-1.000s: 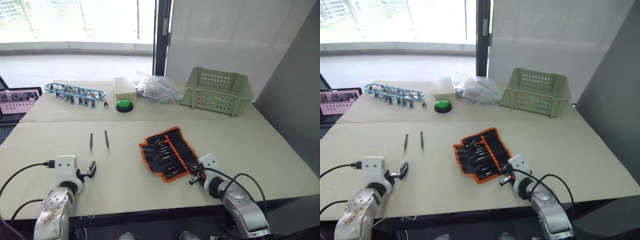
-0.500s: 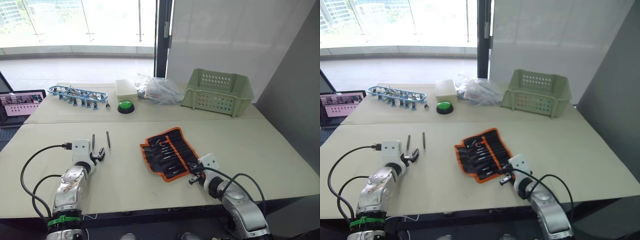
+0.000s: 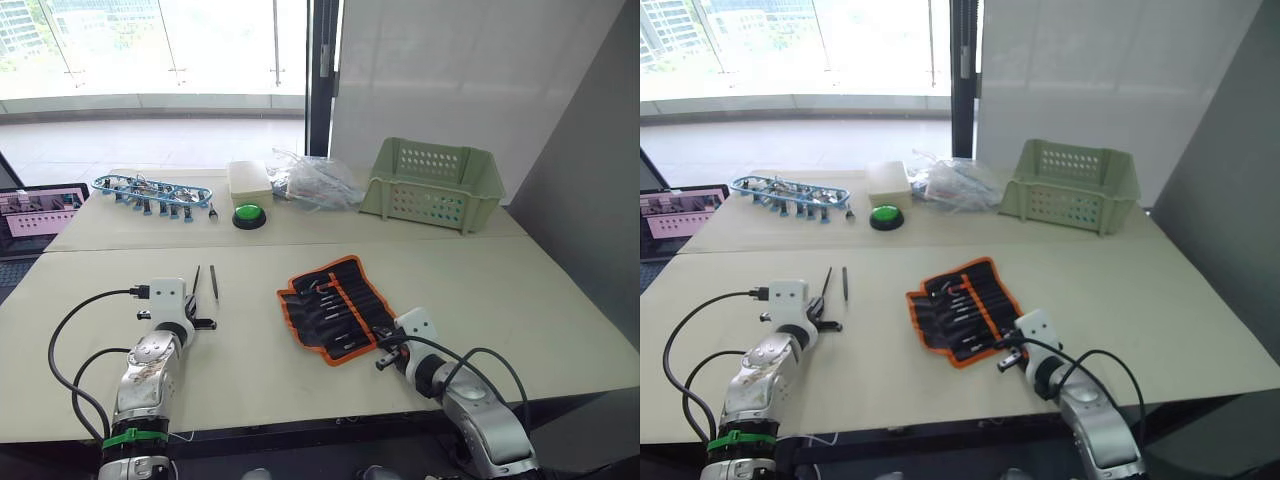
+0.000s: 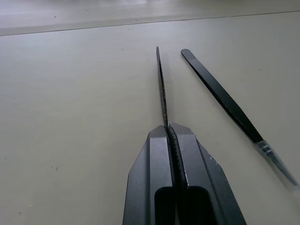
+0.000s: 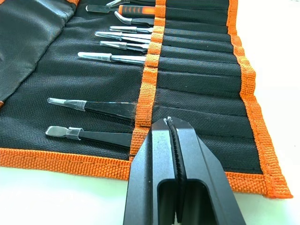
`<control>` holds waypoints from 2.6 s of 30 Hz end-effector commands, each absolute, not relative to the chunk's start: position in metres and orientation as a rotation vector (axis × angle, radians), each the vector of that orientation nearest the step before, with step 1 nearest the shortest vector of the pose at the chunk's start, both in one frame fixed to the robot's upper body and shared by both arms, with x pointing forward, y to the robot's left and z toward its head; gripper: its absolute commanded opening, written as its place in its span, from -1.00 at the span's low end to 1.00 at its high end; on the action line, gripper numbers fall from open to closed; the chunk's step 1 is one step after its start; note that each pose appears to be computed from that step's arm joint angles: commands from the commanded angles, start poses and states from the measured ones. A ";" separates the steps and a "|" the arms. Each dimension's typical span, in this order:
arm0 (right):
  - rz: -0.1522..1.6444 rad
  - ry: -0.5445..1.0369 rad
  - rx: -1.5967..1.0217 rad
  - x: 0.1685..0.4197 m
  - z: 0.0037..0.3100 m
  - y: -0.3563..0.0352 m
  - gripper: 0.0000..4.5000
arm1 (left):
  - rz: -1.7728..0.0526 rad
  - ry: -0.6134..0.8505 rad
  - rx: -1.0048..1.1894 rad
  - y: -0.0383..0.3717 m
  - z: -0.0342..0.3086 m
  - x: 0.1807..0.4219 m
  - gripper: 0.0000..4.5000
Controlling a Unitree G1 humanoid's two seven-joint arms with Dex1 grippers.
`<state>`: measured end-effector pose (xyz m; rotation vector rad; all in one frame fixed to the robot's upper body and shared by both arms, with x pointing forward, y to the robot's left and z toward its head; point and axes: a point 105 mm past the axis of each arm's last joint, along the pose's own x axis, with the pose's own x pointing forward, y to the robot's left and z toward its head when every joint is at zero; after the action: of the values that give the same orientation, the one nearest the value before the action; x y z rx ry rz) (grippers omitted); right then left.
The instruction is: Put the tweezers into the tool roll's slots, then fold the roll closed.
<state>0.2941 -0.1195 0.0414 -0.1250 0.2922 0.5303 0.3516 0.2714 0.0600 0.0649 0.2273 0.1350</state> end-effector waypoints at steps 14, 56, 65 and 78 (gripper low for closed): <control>0.487 0.516 -0.127 0.275 -0.008 -0.135 -1.00 | 0.257 0.164 0.121 0.309 0.081 0.318 -0.98; 0.496 0.517 -0.128 0.275 -0.007 -0.134 -1.00 | 0.133 0.286 -0.078 0.308 0.053 0.289 -0.99; 0.499 0.519 -0.128 0.275 -0.008 -0.134 -1.00 | 0.149 0.210 -0.021 0.314 0.074 0.288 -0.99; 0.511 0.516 -0.127 0.277 -0.008 -0.129 -1.00 | -0.133 -0.026 0.086 0.275 0.148 0.293 -0.99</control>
<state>0.2925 -0.1118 0.0474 -0.1295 0.2714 0.5714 0.2920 0.2901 0.1306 0.0687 0.0322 -0.0531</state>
